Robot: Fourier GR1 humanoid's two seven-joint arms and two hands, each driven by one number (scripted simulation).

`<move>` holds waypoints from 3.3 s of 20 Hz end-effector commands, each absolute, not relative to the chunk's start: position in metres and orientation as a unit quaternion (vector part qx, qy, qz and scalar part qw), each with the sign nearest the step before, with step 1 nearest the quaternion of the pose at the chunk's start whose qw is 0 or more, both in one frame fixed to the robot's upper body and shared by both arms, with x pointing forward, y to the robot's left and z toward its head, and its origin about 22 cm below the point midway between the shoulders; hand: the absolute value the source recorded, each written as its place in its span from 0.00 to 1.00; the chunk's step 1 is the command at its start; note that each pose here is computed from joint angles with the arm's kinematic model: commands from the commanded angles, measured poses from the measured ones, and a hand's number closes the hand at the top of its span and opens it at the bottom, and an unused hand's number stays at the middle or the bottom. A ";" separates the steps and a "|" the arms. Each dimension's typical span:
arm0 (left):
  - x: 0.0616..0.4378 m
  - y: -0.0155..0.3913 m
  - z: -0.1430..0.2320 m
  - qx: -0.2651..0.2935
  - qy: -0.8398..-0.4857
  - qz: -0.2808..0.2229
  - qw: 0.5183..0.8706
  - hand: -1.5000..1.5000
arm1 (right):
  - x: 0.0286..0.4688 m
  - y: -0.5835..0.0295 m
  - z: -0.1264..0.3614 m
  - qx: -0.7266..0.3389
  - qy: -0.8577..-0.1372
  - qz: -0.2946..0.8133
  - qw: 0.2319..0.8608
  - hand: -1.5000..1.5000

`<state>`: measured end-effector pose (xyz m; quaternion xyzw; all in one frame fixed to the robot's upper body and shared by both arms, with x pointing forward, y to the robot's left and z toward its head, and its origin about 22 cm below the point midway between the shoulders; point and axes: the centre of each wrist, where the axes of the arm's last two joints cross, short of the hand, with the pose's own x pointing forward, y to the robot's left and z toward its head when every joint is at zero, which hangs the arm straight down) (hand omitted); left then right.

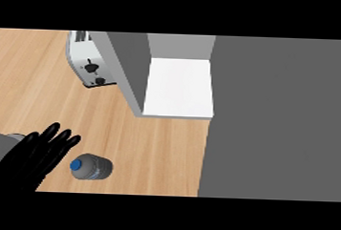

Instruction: Pick up the bottled water, place it into the cabinet and close the cabinet

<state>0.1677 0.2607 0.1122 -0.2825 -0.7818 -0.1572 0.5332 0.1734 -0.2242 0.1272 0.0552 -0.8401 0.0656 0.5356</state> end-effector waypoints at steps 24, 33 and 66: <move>0.100 0.350 0.179 -0.334 -0.729 -0.153 0.577 0.00 | 0.093 -0.203 0.206 0.103 -0.831 0.066 0.542 0.00; 0.100 0.339 0.159 -0.312 -0.734 -0.157 0.583 0.00 | 0.095 -0.197 0.204 0.105 -0.831 0.060 0.542 0.00; 0.209 0.314 0.011 -0.240 -0.700 -0.172 0.651 0.00 | 0.098 -0.183 0.210 0.115 -0.824 0.074 0.550 0.00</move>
